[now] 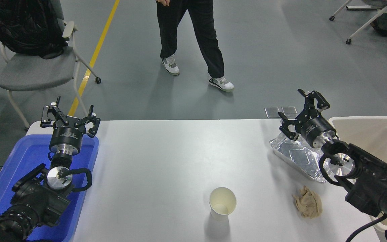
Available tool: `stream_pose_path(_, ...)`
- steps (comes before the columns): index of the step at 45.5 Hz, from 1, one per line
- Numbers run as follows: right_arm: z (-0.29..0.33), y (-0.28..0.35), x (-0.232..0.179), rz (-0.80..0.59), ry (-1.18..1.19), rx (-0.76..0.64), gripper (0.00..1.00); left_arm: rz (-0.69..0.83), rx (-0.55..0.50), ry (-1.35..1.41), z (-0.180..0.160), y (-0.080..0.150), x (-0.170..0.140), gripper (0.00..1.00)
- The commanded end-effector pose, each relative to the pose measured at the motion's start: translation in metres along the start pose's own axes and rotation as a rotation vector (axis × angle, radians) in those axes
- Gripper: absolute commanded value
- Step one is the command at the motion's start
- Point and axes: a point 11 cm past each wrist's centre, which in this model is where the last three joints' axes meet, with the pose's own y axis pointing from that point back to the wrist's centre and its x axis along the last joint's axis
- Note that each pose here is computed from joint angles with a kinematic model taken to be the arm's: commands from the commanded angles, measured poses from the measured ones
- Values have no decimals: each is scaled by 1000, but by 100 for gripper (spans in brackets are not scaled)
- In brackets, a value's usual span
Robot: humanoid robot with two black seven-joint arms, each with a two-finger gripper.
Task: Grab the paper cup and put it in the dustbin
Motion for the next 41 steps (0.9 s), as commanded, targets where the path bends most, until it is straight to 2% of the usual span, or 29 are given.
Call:
stream_pose_path(1,1,0,0,1,1,-2,100,1,-1,0,0,0,0,99)
stream_pose_path(31,-4,-4,-7,-21,13,-2,100,-2,1,-3,1,-1,-1,99)
stream_pose_path(41,-3,-8,-23,-82,55,-33,100,-2,0,-2,1,-1,0,99)
